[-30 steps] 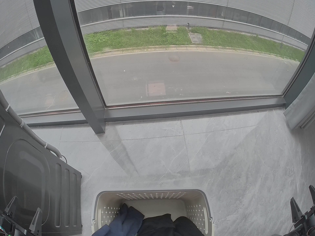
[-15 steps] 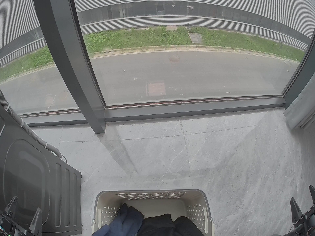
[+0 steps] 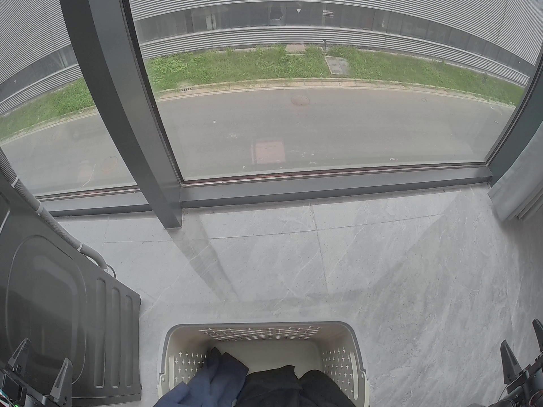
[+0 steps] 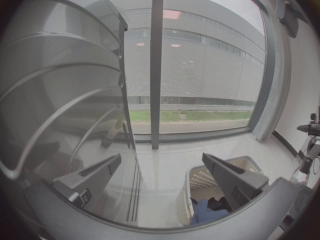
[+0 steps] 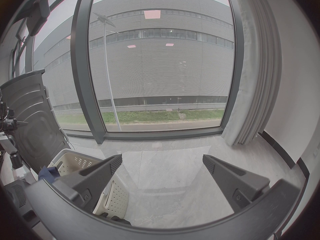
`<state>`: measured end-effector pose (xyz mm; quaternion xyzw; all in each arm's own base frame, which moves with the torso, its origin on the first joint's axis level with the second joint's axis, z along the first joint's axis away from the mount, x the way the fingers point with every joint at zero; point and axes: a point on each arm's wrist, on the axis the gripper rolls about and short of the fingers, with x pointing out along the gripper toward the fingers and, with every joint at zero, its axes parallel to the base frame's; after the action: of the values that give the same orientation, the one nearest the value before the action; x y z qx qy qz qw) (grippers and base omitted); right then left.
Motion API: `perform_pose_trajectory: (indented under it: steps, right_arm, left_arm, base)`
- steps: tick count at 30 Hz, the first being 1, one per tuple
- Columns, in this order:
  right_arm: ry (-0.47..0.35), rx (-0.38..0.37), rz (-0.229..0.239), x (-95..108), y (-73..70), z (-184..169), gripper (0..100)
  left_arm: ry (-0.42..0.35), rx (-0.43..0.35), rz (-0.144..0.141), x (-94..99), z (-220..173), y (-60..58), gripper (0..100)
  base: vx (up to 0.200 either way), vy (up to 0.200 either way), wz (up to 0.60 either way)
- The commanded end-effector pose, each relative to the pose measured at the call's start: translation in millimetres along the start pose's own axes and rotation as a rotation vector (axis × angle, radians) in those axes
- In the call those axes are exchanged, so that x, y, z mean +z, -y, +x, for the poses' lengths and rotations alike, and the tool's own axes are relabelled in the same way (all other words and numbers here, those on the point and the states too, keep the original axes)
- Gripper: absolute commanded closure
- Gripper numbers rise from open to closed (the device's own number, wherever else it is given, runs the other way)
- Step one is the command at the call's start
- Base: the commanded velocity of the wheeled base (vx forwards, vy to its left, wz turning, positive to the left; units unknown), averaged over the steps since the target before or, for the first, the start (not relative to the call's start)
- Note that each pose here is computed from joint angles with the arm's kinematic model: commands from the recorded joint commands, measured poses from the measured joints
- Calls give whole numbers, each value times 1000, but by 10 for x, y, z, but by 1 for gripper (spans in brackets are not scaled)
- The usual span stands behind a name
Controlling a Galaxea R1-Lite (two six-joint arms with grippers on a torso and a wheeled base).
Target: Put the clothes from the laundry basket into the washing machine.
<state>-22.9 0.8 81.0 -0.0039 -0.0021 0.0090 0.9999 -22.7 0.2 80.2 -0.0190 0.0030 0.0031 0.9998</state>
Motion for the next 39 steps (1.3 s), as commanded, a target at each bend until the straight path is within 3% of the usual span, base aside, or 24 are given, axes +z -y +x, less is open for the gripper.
perform_pose_trajectory:
  steps: [1, 39]
  right_arm:
    - [-16, 0, 0, -49, 0, 12, 0]
    - [-16, 0, 0, -49, 0, 12, 0]
  left_arm:
    - [-5, 2, 0, -43, 3, -2, 0]
    - [-6, 2, 0, -43, 4, -2, 0]
  base:
    - [-200, 0, 0]
    - [-200, 0, 0]
